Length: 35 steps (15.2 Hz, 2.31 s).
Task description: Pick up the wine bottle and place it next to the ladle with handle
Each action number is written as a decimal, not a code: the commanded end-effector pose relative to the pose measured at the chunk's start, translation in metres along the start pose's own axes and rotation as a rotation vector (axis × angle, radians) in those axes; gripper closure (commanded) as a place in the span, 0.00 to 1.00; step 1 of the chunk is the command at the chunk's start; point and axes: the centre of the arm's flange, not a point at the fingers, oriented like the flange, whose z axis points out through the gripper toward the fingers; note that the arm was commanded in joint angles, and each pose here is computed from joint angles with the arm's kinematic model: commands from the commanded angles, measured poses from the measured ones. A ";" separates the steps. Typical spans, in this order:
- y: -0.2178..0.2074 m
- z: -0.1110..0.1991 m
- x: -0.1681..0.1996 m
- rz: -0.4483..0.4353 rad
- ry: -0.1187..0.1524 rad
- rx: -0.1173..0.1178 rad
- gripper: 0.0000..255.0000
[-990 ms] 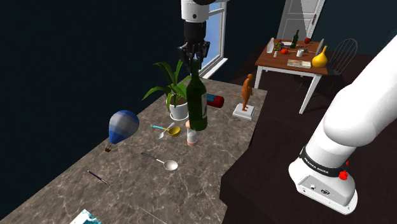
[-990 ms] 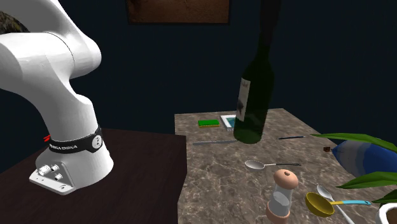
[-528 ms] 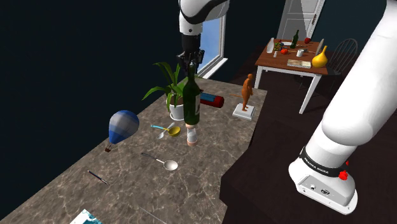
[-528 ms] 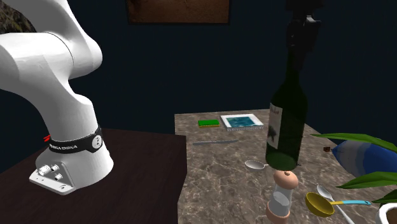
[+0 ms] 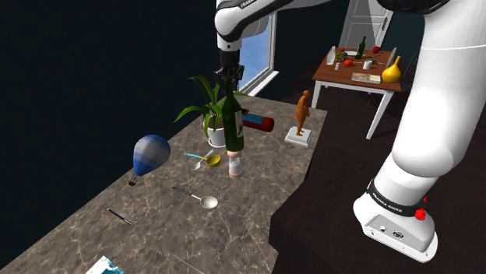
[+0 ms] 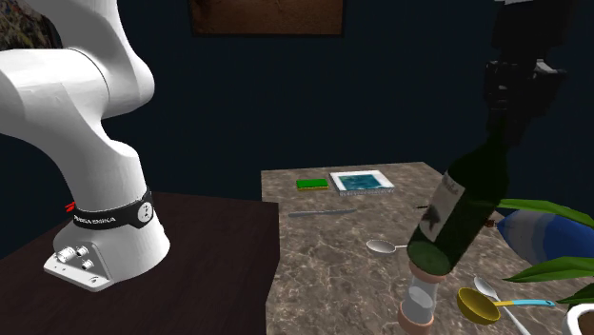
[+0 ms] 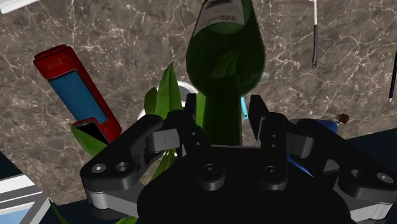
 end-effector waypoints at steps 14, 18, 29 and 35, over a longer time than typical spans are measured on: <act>0.036 0.101 0.052 -0.001 -0.015 -0.001 1.00; 0.037 0.122 0.051 -0.001 -0.015 -0.001 1.00; 0.038 0.166 0.048 -0.001 -0.015 -0.001 1.00; 0.038 0.166 0.048 -0.001 -0.015 -0.001 0.00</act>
